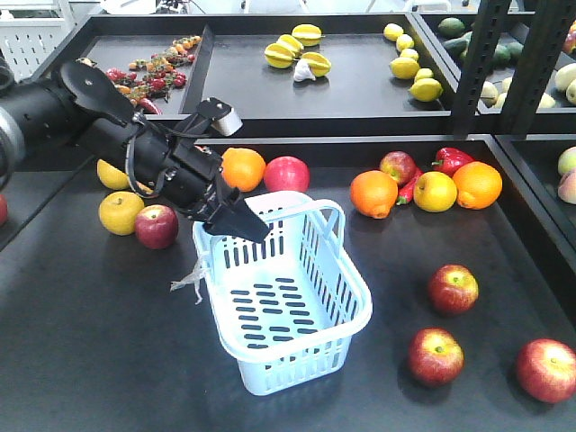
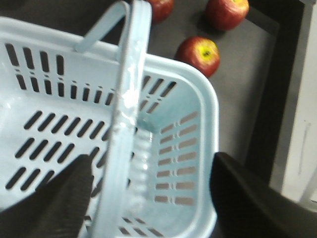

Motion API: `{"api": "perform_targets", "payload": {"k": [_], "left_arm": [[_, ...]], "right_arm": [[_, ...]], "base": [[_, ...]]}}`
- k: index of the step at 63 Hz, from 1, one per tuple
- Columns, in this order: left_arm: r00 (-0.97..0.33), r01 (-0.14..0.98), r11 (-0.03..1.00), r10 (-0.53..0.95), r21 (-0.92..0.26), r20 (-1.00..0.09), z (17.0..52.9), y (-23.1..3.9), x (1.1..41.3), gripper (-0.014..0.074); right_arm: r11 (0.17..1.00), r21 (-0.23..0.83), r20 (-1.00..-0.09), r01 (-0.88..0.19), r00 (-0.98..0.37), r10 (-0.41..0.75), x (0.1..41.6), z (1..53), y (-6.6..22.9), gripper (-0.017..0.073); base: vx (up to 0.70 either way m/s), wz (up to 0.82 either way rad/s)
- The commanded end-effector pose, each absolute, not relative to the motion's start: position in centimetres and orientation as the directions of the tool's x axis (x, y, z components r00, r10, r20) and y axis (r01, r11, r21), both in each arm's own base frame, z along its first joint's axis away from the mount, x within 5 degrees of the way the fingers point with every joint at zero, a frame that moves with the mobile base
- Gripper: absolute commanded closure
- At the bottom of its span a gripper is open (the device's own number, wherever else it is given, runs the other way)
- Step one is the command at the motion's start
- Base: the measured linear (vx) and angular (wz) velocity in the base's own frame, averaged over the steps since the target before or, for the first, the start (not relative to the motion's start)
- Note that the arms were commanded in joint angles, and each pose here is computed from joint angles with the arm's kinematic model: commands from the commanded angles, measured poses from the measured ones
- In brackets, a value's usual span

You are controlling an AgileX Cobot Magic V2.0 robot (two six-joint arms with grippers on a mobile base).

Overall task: Pick three apples into basket with both arms
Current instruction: 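Lower the light-blue basket onto the table with the left gripper, then open the left gripper and withdraw it from the basket handle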

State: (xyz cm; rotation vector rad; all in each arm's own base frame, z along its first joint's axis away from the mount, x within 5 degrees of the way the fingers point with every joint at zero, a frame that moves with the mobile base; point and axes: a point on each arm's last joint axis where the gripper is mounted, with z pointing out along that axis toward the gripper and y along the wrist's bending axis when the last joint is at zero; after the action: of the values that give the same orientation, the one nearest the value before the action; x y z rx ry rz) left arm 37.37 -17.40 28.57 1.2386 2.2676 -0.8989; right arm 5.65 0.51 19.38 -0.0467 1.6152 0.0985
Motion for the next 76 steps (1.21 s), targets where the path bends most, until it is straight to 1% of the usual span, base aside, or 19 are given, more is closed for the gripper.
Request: {"api": "perform_targets", "payload": {"k": [1, 6, 7, 10, 11, 20, 28, 37, 42, 49, 57, 60, 68, 76], "left_arm": [[-0.507, 0.858, 0.397, 0.552, -0.326, -0.662, 33.9, -16.9, 35.0, 0.0289], [-0.524, 0.841, 0.455, 0.549, -0.293, -0.652, 35.8, -16.2, 33.8, 0.0441], [-0.523, 0.839, 0.468, 0.550, -0.278, -0.651, 36.3, -15.9, 33.5, 0.0483], [-0.516, 0.835, 0.496, 0.551, -0.240, -0.656, 37.7, -15.3, 32.5, 0.0563], [-0.516, 0.830, 0.511, 0.550, -0.223, -0.657, 38.3, -15.0, 32.1, 0.0601], [-0.495, 0.791, 0.605, 0.537, -0.097, -0.683, 42.6, -12.8, 28.3, 0.0601], [-0.428, 0.790, 0.613, 0.516, -0.029, -0.742, 45.6, -11.2, 23.1, 0.0601], [-0.363, 0.765, 0.644, 0.452, 0.017, -0.815, 45.8, -9.3, 17.0, 0.0601], [-0.327, 0.728, 0.686, 0.369, 0.017, -0.870, 45.1, -8.2, 13.7, 0.0601], [-0.254, 0.682, 0.730, 0.293, 0.044, -0.922, 42.8, -6.6, 9.5, 0.0601], [-0.236, 0.604, 0.795, 0.121, -0.048, -0.964, 39.2, -5.0, 5.5, 0.0601], [-0.208, 0.592, 0.805, 0.095, -0.047, -0.974, 37.8, -4.5, 4.4, 0.0601], [-0.153, 0.566, 0.823, 0.054, -0.043, -0.987, 34.1, -3.7, 2.6, 0.0601], [-0.213, 0.558, 0.827, 0.060, -0.071, -0.975, 30.3, -3.7, 2.7, 0.0601]], "right_arm": [[0.996, 0.016, -1.000, -0.090, 0.021, 0.018, 5.6, 19.6, 0.5, 0.0561], [0.996, 0.016, -1.000, -0.090, 0.021, 0.018, 5.6, 19.6, 0.5, 0.0561], [0.996, 0.016, -1.000, -0.090, 0.021, 0.018, 5.6, 19.6, 0.5, 0.0561], [0.996, 0.016, -1.000, -0.090, 0.021, 0.018, 5.6, 19.6, 0.5, 0.0561], [0.996, 0.016, -1.000, -0.090, 0.021, 0.018, 5.6, 19.6, 0.5, 0.0561], [0.996, 0.016, -1.000, -0.090, 0.021, 0.018, 5.6, 19.6, 0.5, 0.0561], [0.996, 0.016, -1.000, -0.090, 0.021, 0.018, 5.6, 19.6, 0.5, 0.0561], [0.996, 0.016, -1.000, -0.090, 0.021, 0.018, 5.6, 19.6, 0.5, 0.0561], [0.996, 0.016, -1.000, -0.090, 0.021, 0.018, 5.6, 19.6, 0.5, 0.0561], [0.996, 0.016, -1.000, -0.090, 0.021, 0.018, 5.6, 19.6, 0.5, 0.0561], [0.996, 0.016, -1.000, -0.090, 0.021, 0.018, 5.6, 19.6, 0.5, 0.0561], [0.996, 0.016, -1.000, -0.090, 0.021, 0.018, 5.6, 19.6, 0.5, 0.0561], [0.996, 0.016, -1.000, -0.090, 0.021, 0.018, 5.6, 19.6, 0.5, 0.0561], [0.996, 0.016, -1.000, -0.090, 0.021, 0.018, 5.6, 19.6, 0.5, 0.0561]], "base": [[0.00, 0.00], [0.00, 0.00], [0.00, 0.00], [0.00, 0.00], [0.00, 0.00], [0.00, 0.00], [0.00, 0.00], [0.00, 0.00], [0.00, 0.00], [0.00, 0.00], [0.00, 0.00], [0.00, 0.00], [0.00, 0.00], [0.00, 0.00]]}}
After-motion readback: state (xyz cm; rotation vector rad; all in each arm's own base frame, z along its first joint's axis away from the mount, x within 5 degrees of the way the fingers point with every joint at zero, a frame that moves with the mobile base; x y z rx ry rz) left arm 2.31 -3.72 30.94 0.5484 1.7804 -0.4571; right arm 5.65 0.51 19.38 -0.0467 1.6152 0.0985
